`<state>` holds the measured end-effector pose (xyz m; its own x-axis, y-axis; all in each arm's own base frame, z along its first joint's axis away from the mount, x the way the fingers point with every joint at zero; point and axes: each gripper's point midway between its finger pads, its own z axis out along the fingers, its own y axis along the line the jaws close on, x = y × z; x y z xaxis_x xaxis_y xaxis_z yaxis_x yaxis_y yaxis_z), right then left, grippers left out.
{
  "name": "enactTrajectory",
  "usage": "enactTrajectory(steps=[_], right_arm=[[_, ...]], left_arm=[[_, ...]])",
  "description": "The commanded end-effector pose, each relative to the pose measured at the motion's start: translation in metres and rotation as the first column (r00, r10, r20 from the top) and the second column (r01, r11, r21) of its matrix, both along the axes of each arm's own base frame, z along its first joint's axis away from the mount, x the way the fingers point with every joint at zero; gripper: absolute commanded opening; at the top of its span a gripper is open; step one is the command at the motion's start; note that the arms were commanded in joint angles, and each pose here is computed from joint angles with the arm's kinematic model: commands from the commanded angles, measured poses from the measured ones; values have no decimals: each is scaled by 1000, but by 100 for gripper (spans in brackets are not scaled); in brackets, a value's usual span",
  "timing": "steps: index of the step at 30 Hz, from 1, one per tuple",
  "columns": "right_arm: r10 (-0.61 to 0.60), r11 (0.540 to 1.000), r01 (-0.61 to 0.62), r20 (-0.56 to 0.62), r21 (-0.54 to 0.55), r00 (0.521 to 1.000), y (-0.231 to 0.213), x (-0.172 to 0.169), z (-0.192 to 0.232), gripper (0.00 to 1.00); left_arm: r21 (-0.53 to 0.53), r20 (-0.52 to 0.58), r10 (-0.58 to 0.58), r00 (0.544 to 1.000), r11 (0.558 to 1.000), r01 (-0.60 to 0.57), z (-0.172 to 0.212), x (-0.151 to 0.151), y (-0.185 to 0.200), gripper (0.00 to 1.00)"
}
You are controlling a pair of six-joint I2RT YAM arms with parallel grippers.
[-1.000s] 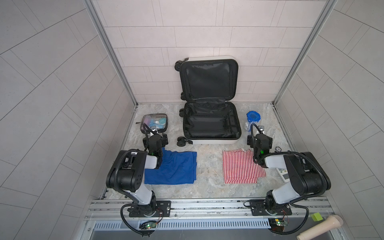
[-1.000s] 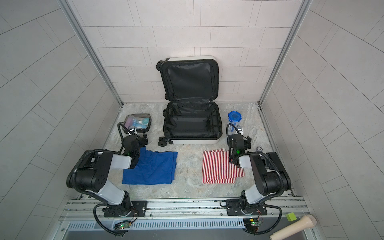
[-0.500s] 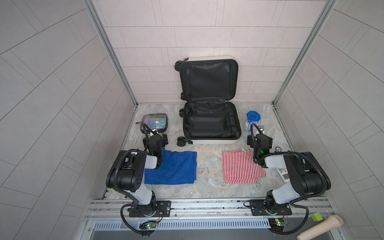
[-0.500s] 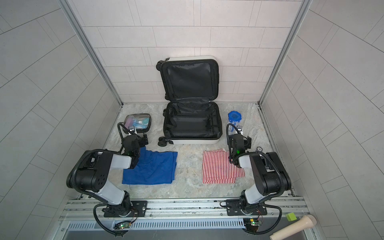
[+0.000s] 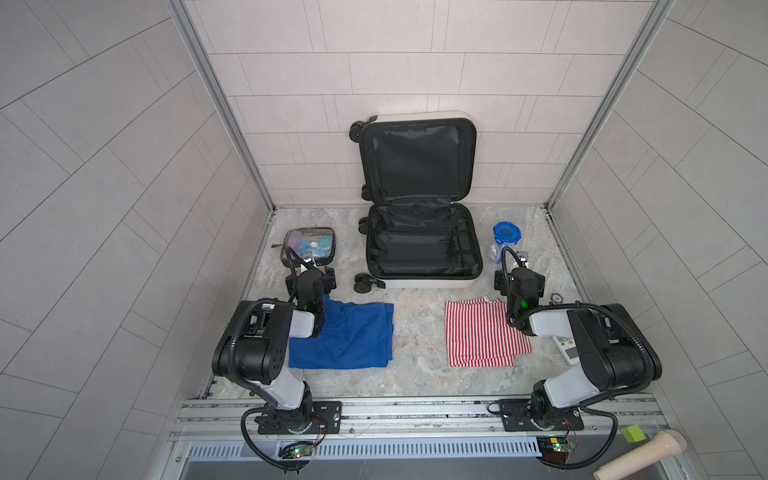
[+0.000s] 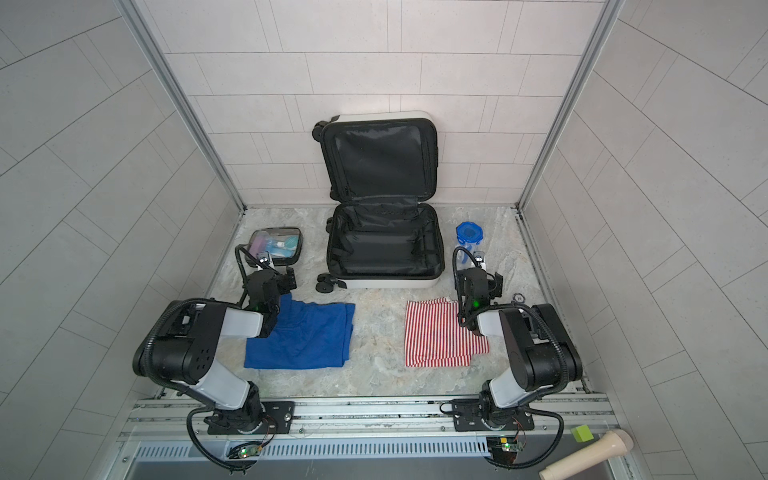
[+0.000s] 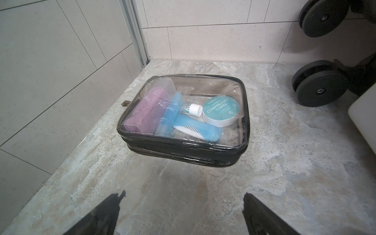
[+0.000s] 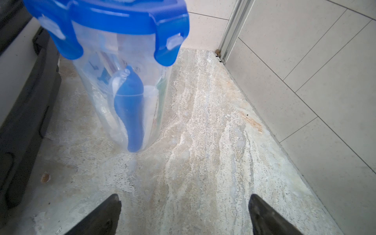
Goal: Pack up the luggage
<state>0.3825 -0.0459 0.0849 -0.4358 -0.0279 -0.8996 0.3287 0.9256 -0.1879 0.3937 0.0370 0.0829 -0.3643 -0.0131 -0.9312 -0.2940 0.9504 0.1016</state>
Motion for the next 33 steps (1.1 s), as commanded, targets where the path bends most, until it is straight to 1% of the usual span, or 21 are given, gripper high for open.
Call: enactTrajectory(steps=[1, 16, 19, 21, 24, 27, 31, 33], right_arm=[[0, 1000, 0, 21, -4, 1000, 0, 1, 8, 99], [1, 1000, -1, 21, -4, 1000, 0, 1, 8, 99], [1, 1000, -1, 25, -4, 1000, 0, 1, 9, 100], [-4, 1000, 5, 39, -14, 999, -1, 2, 15, 99], [-74, 997, 73, -19, -12, 997, -11, 3, 26, 100], [-92, 996, 92, -19, -14, 996, -13, -2, 38, 100], [-136, 991, 135, 24, 9, 990, -19, -12, 64, 100], [-153, 987, 152, 43, 44, 987, -19, -19, 80, 99]], left_arm=[[7, 28, -3, 1000, 1000, 2, 8, 1, 0, 100], [7, 27, -3, 1000, 1000, 2, 7, 0, 0, 100], [7, 40, -15, 999, 1000, 14, 11, -1, -2, 100], [1, 59, -18, 998, 1000, 18, 21, -6, -2, 100], [1, 56, 13, 998, 1000, -13, 35, -10, 3, 100], [3, 78, 7, 997, 1000, -7, 58, -13, 2, 100], [-49, 129, 45, 991, 998, -39, 100, -16, 5, 100], [-110, 145, 69, 987, 993, -53, 126, -19, 5, 100]])
